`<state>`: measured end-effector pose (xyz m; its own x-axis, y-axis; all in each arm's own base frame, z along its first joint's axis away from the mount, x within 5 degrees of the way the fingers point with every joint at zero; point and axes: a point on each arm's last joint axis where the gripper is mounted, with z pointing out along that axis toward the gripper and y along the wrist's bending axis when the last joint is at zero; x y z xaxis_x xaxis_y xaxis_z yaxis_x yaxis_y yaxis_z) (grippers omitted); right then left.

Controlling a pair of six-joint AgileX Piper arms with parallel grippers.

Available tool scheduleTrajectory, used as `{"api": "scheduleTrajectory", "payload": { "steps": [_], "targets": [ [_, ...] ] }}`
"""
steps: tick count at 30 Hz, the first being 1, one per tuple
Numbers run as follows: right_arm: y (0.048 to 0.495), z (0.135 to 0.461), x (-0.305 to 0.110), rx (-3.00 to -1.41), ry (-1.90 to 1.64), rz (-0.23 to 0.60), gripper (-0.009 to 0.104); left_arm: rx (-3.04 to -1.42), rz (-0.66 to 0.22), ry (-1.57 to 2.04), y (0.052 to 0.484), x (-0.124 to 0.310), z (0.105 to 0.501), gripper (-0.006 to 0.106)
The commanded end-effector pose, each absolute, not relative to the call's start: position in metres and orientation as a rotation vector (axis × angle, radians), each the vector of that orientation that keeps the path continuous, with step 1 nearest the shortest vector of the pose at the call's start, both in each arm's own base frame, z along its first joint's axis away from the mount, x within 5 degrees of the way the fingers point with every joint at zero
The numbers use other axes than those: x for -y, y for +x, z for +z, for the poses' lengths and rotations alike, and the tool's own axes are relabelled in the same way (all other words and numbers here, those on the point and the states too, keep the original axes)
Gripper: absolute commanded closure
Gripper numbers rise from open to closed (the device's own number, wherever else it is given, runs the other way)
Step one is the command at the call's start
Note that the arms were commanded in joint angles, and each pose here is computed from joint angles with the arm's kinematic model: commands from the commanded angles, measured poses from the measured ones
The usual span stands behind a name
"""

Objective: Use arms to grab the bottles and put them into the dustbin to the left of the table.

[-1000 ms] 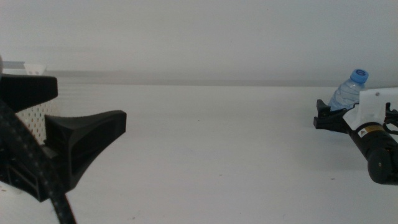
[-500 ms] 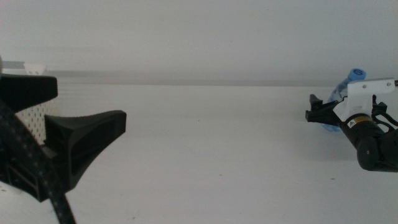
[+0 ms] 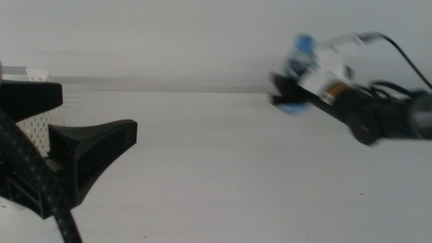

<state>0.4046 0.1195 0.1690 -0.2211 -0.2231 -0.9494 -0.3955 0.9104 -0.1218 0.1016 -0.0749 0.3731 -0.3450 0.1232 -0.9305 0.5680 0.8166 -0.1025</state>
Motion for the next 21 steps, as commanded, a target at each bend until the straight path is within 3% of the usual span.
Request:
{"api": "scheduleTrajectory", "payload": {
  "steps": [1,5,10,18,21],
  "targets": [
    [0.407,0.196,-0.168,-1.704,-0.542,0.291,0.096,-1.863,-0.51,0.508,0.101,0.074,0.378,0.007],
    [0.408,0.188,-0.238,-1.652,-0.641,0.406,0.096,-1.863,-0.51,0.508,0.101,0.074,0.378,0.007],
    [0.403,0.164,-0.295,-1.659,-0.753,0.45,0.096,-1.863,-0.51,0.508,0.101,0.074,0.378,0.007],
    [0.401,0.12,-0.306,-1.744,-0.772,0.467,0.095,-1.86,-0.511,0.507,0.101,0.074,0.378,0.007],
    [0.401,0.117,-0.305,-1.772,-0.777,0.457,0.089,-1.86,-0.511,0.507,0.101,0.074,0.378,0.007]
  ]
}}
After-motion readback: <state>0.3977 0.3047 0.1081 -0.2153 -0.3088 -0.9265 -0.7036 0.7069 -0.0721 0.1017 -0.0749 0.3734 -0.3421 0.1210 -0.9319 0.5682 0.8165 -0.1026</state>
